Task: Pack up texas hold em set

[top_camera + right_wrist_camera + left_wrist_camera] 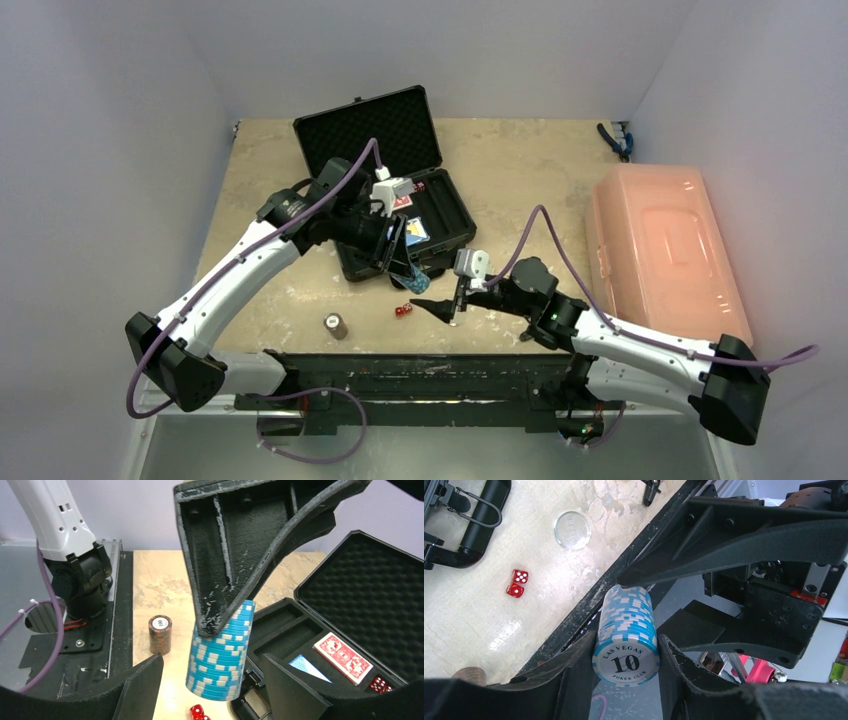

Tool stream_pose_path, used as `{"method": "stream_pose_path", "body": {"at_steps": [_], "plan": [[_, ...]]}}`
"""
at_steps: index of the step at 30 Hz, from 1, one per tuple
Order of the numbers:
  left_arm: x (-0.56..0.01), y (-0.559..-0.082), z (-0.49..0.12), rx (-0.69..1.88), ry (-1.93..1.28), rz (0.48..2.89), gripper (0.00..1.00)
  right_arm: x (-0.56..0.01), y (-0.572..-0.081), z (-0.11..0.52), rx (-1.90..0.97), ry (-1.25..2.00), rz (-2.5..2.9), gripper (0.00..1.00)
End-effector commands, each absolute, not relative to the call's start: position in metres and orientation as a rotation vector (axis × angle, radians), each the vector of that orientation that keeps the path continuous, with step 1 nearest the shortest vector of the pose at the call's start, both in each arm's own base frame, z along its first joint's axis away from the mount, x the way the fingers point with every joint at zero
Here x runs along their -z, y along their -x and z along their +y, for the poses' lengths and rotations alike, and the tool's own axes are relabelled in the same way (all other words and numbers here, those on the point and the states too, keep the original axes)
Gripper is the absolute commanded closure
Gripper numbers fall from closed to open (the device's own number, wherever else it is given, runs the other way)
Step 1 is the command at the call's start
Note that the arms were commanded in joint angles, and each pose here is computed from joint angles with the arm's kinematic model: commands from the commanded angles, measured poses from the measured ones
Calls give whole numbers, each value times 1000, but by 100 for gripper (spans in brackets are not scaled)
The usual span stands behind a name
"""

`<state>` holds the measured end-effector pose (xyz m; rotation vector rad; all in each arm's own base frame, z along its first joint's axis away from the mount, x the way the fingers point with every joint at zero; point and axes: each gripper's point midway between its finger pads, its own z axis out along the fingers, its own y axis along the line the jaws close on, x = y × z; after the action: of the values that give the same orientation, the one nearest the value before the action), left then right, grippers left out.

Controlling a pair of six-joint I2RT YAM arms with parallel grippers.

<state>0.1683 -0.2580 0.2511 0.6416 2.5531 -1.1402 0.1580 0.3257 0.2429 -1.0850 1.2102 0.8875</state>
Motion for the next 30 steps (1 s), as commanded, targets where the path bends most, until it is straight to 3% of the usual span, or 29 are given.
{"method": "stream_pose_path", "body": {"at_steps": [1,8,18,21,25,30], "plan": [[-281,-165,-271,1247,-692,2438,100,-265,-171,328,-841,1010,1160,24],[-276,-166,-277,1267,-688,2453,100,-261,-182,332,-822,970,1194,30],[-273,-174,-279,1230,-656,2462,100,-259,-182,329,-824,954,1190,73],[-273,-179,-282,1229,-638,2457,85,-262,-181,327,-830,936,1192,83],[-271,-186,-285,1212,-621,2458,54,-266,-182,320,-828,889,1195,90],[-268,-195,-283,1152,-603,2461,24,-263,-189,311,-795,825,1223,96]]}}
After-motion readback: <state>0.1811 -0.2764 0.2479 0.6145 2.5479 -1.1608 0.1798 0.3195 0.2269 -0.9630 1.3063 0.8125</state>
